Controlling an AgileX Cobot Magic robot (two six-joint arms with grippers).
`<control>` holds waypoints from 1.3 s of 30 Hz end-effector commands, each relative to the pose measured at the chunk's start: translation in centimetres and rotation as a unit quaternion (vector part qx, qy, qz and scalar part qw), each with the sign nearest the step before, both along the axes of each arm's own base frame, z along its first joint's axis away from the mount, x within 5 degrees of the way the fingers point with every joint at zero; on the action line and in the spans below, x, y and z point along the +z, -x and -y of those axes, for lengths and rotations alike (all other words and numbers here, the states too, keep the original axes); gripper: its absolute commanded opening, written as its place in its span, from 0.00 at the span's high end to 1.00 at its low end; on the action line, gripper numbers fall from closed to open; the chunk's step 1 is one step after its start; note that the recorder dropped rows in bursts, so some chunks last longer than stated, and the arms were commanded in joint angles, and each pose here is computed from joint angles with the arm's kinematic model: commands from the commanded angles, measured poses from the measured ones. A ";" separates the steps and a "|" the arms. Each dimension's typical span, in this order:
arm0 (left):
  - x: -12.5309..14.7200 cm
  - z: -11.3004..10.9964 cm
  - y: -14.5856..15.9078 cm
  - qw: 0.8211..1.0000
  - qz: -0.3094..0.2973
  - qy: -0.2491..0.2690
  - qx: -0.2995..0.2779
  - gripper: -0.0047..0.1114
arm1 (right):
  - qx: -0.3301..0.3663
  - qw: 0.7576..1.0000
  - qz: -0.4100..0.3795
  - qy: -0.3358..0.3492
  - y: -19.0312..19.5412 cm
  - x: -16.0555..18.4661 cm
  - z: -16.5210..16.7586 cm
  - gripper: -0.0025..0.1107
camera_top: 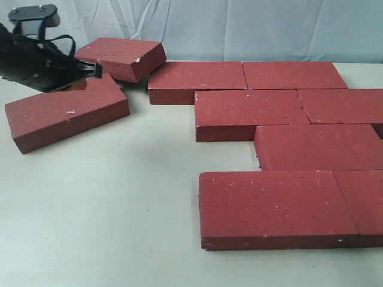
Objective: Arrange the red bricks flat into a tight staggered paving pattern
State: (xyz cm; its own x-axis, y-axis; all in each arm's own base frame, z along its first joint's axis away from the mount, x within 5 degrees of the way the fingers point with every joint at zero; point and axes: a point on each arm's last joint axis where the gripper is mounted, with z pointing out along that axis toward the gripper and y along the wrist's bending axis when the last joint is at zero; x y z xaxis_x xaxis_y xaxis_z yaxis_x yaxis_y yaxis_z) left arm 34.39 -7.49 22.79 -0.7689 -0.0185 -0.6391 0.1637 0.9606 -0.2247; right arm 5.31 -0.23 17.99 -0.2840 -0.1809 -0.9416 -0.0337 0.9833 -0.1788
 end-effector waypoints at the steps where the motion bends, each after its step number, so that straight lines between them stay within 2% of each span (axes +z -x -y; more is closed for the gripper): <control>1: 1.8 -2.4 1.3 0.999 0.029 -0.001 0.031 0.96 | -0.001 1.000 0.008 0.001 0.0 0.1 0.0 0.98; 4: 2.5 -3.5 1.8 0.997 0.056 -0.003 0.055 0.96 | -0.001 1.000 0.008 0.001 0.0 0.1 0.0 0.98; 10: 2.3 -3.8 1.9 0.996 0.068 -0.011 0.063 0.96 | 0.000 1.000 0.023 0.002 -0.1 0.3 0.0 0.98; 15: 1.7 -3.8 1.7 0.996 0.062 -0.013 0.064 0.96 | 0.009 0.994 0.113 -0.012 -0.3 2.0 -0.2 0.98; 19: 1.5 -3.8 1.6 0.996 0.059 -0.014 0.064 0.96 | 0.016 0.977 0.213 -0.018 -0.2 3.8 -0.3 0.98; 27: 1.5 -3.8 1.6 0.996 0.057 -0.012 0.064 0.96 | 0.025 0.944 0.330 -0.019 0.3 5.9 -0.5 0.98; 36: 1.5 -3.9 1.6 0.996 0.062 -0.013 0.067 0.96 | 0.026 0.940 0.340 -0.019 0.4 6.1 -0.5 0.98; 39: 1.4 -3.9 1.5 0.996 0.062 -0.012 0.069 0.96 | 0.015 0.941 0.330 -0.071 0.3 5.9 -0.2 0.98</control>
